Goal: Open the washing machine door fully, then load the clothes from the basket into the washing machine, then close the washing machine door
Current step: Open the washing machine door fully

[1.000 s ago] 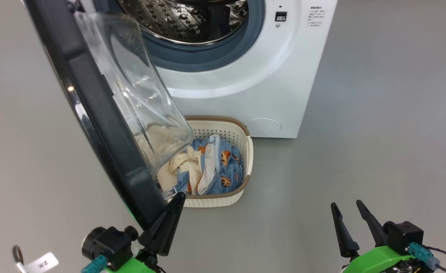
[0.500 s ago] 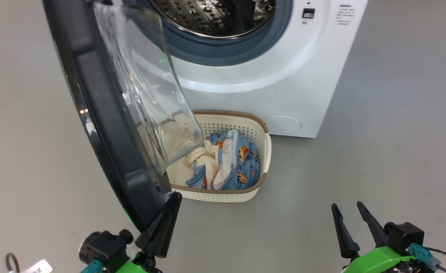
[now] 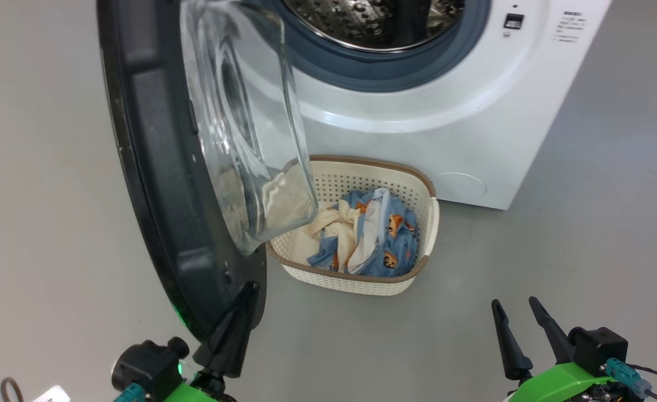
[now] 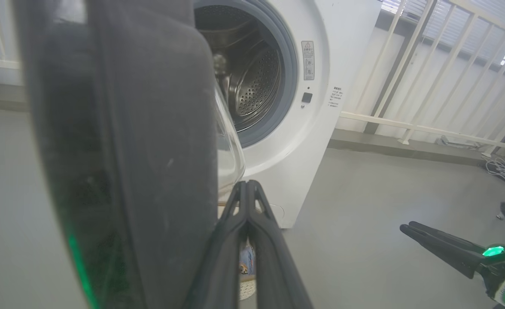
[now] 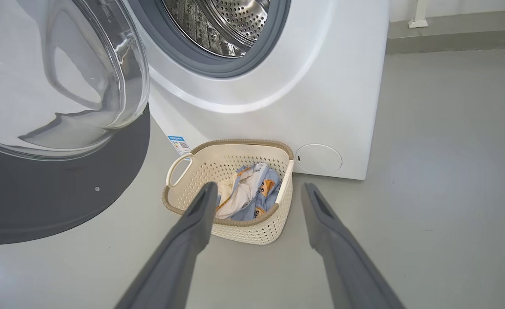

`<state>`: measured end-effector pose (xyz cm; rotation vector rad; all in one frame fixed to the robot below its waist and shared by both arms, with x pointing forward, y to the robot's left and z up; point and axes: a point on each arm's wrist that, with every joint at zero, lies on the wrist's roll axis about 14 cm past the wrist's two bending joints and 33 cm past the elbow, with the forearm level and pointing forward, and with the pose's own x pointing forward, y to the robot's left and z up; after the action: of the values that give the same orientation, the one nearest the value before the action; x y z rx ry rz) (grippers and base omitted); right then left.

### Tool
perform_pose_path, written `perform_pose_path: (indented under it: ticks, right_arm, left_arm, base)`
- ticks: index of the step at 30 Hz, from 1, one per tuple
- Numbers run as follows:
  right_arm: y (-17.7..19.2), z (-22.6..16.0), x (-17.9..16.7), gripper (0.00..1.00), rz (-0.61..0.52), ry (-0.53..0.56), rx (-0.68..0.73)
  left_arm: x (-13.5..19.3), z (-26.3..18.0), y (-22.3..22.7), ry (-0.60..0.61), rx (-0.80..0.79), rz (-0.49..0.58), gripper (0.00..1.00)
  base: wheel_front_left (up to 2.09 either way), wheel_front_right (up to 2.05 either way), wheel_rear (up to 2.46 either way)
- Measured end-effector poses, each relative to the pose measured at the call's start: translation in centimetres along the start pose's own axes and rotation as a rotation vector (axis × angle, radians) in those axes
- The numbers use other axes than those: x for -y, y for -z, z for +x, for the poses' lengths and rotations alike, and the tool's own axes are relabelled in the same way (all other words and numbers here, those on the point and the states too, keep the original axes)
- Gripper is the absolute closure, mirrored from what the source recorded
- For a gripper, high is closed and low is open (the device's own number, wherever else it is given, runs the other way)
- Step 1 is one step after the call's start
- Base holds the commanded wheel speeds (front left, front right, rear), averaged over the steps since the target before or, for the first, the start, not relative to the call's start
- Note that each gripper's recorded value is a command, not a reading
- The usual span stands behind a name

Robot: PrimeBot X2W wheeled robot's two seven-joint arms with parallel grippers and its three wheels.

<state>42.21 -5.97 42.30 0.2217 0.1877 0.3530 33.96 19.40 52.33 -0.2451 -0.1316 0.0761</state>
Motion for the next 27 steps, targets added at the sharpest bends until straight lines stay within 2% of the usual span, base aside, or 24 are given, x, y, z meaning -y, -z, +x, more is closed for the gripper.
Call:
perform_pose_path:
  ticks: [16,27]
  right_arm:
    - [0.9,1.6,-2.5,0.00,0.001,-0.073,-0.026]
    - [0.8,1.2,-2.1,0.00,-0.001,-0.064,-0.024]
  left_arm:
    - [-5.1,-1.9,-1.2,-0.189,0.028,-0.008,1.00]
    - [-9.0,-2.7,-0.4,-0.305,0.002,-0.005,1.00]
  base:
    - [0.00,0.00,0.00]
    - [0.00,0.00,0.00]
